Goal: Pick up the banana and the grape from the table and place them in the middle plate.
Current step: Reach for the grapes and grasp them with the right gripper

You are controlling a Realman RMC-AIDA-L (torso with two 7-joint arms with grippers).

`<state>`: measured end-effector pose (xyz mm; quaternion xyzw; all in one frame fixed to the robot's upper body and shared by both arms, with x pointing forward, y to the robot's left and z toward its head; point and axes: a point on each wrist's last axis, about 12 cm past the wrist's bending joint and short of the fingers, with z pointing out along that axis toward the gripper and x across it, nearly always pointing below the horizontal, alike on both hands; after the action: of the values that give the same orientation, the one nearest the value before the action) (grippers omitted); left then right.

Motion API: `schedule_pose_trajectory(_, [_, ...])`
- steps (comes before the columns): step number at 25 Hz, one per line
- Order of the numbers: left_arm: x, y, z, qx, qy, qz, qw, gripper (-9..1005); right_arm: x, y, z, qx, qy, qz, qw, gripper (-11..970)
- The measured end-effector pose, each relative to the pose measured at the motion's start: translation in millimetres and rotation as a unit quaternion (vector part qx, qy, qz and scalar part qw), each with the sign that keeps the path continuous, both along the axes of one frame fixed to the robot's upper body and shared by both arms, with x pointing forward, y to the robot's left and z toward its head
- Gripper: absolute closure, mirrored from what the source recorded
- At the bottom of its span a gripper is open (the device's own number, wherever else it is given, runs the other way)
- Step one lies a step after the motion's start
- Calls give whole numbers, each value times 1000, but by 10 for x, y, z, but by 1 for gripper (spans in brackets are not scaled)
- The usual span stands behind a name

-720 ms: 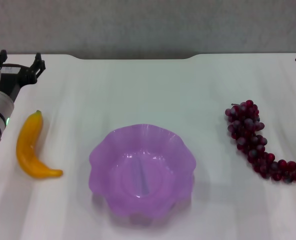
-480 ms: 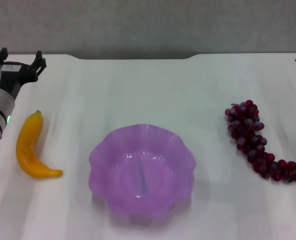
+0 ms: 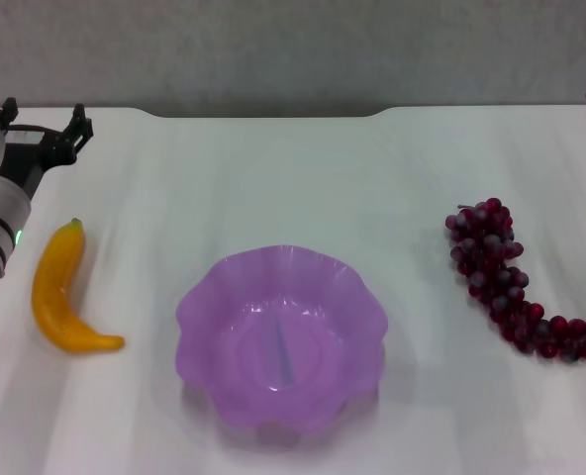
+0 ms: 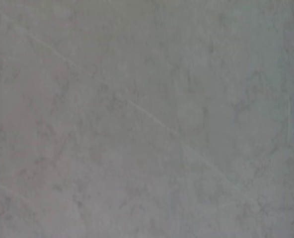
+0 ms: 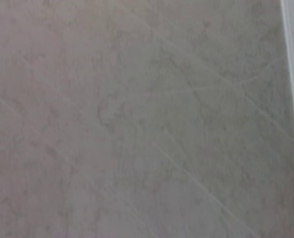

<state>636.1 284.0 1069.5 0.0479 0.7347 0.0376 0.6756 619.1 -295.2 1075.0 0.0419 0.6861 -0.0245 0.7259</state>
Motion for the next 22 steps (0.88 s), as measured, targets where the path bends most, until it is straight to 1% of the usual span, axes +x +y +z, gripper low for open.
schedule_pose_trajectory(9, [12,-16,19,-4,-3,-2,1000,103,2,41,-25,8,12,7,1000,138])
schedule_pose_trajectory(16, [-27,23,-24,-2,3,3,1000,103,221,211,-24,11,85,37,996,138])
schedule_pose_trajectory(22, [-62,64,-57,0,8,7,1000,103,331,303,-22,16,135,53,989,138])
